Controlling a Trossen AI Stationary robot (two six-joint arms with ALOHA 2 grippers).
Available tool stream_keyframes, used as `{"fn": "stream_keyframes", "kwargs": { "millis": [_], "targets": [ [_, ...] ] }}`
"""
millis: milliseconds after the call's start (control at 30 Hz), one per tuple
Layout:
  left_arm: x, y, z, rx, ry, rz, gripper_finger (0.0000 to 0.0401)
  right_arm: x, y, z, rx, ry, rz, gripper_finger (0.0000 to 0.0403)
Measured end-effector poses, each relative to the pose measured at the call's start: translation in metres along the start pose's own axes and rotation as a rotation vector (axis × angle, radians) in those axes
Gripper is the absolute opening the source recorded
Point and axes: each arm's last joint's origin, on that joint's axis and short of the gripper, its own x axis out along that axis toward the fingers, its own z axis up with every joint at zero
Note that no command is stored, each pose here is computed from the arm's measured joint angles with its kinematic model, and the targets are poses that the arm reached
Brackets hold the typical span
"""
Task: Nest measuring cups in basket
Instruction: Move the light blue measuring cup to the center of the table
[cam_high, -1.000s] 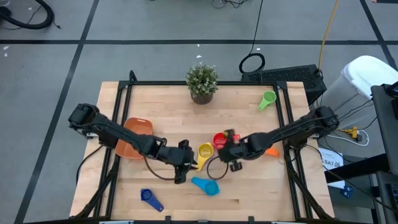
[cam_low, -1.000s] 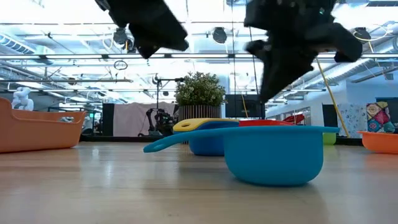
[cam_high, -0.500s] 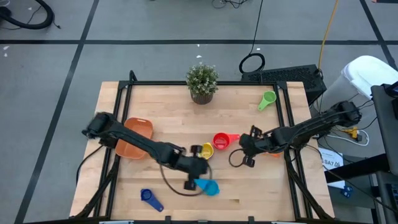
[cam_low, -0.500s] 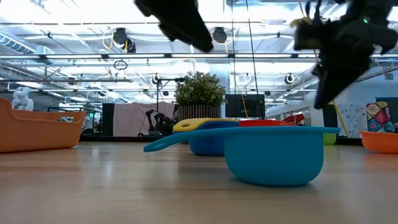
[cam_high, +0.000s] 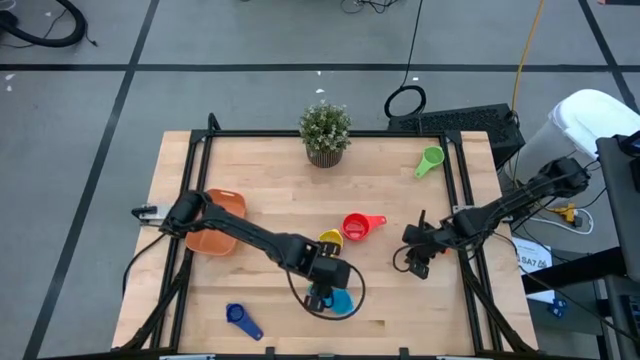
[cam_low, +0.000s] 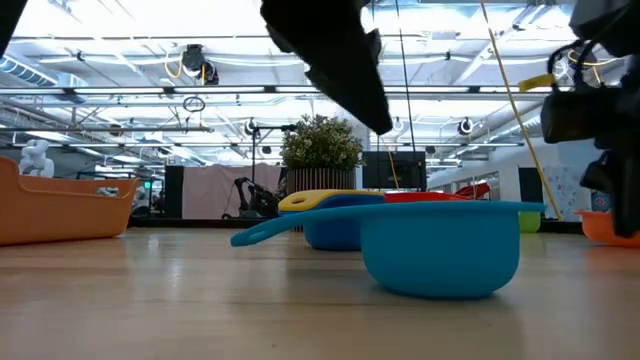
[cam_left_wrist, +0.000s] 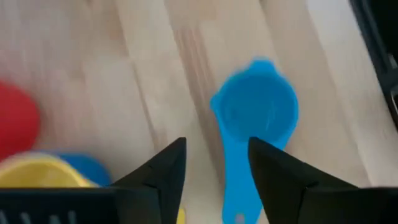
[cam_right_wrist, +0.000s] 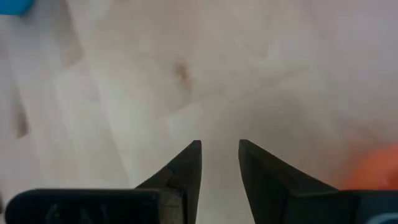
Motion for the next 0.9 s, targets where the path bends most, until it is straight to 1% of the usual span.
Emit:
{"fn": "stream_keyframes", "kwargs": {
  "millis": [133, 200, 233, 333, 467, 567, 667, 733, 833, 900],
  "targets": [
    [0.006, 0.001, -0.002, -0.011, 0.023, -0.057, 0.0203, -0.002, 0.001, -0.002, -0.017, -0.031, 0.004, 0.0102],
    [0.009, 0.001, -0.006, -0.020, 0.054, -0.079, 0.0209, -0.003, 0.002, -0.001, -0.033, -0.056, 0.005, 0.0102],
    [0.011, 0.000, -0.004, -0.018, 0.041, -0.091, 0.0210, -0.005, 0.003, -0.001, -0.054, -0.066, -0.002, 0.0102],
    [0.014, 0.000, -0.005, -0.017, 0.052, -0.096, 0.0210, -0.014, 0.014, 0.005, -0.164, -0.126, -0.009, 0.0097],
    [0.021, 0.001, -0.008, -0.012, 0.069, -0.096, 0.0200, -0.033, 0.034, 0.016, -0.372, -0.216, -0.082, 0.0092],
    [0.025, 0.003, -0.007, -0.011, 0.061, -0.098, 0.0194, -0.050, 0.046, 0.023, -0.458, -0.218, -0.126, 0.0092],
    [0.030, 0.006, -0.007, -0.015, 0.057, -0.096, 0.0192, -0.061, 0.050, 0.028, -0.468, -0.206, -0.178, 0.0091],
    [0.032, 0.007, -0.008, -0.023, 0.069, -0.094, 0.0193, -0.066, 0.051, 0.029, -0.472, -0.207, -0.190, 0.0091],
    [0.040, 0.007, -0.008, -0.035, 0.061, -0.094, 0.0198, -0.068, 0.051, 0.030, -0.470, -0.212, -0.209, 0.0091],
    [0.048, 0.008, -0.012, -0.054, 0.091, -0.093, 0.0200, -0.068, 0.051, 0.030, -0.469, -0.213, -0.208, 0.0091]
  ]
}}
